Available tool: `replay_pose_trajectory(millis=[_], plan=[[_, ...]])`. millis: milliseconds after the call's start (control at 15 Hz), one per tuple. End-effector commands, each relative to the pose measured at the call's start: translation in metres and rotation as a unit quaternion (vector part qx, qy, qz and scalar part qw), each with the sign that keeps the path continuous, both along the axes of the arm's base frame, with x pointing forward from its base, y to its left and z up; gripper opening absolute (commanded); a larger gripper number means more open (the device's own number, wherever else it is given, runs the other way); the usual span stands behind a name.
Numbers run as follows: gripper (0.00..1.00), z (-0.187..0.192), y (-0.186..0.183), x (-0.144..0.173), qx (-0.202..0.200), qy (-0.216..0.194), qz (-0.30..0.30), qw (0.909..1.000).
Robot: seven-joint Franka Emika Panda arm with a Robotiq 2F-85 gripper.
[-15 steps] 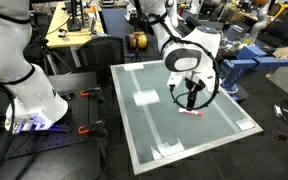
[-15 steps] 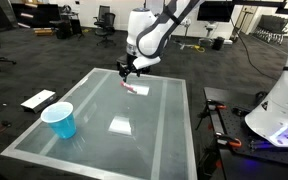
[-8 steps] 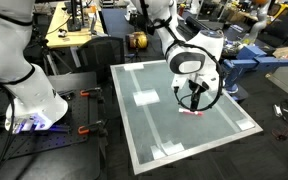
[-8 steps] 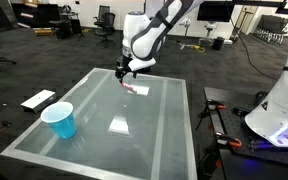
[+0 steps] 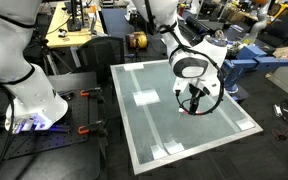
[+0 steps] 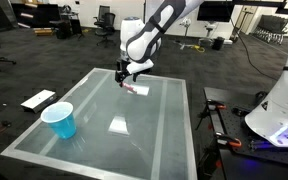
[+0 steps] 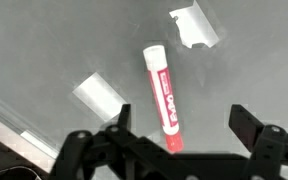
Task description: Put the red marker in the light blue cup
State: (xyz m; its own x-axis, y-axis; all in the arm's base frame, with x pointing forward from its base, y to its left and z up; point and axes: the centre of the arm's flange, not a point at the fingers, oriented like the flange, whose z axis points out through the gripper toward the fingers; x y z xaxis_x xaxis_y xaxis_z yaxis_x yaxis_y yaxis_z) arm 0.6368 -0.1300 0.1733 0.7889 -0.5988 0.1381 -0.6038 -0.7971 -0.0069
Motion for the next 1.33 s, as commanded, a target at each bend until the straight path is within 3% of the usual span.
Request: replay_pose_trajectory(millis=[0, 333, 400, 600, 1133, 1200, 1267], plan=[[1.00, -0.002, -0.007, 0.007, 0.010, 0.014, 0.003, 0.9998], [0.98, -0.011, -0.008, 0.007, 0.010, 0.028, 0.002, 0.9995], [0.74, -0.012, -0.008, 0.007, 0.010, 0.029, 0.003, 0.9995], [0.64, -0.015, -0.008, 0.006, 0.010, 0.030, 0.005, 0.9995], [0.03, -0.015, -0.009, 0.006, 0.011, 0.030, 0.004, 0.9995], [0.00, -0.013, -0.008, 0.007, 0.009, 0.028, 0.005, 0.9995], [0.05, -0.009, -0.007, 0.008, 0.007, 0.027, 0.008, 0.9996]])
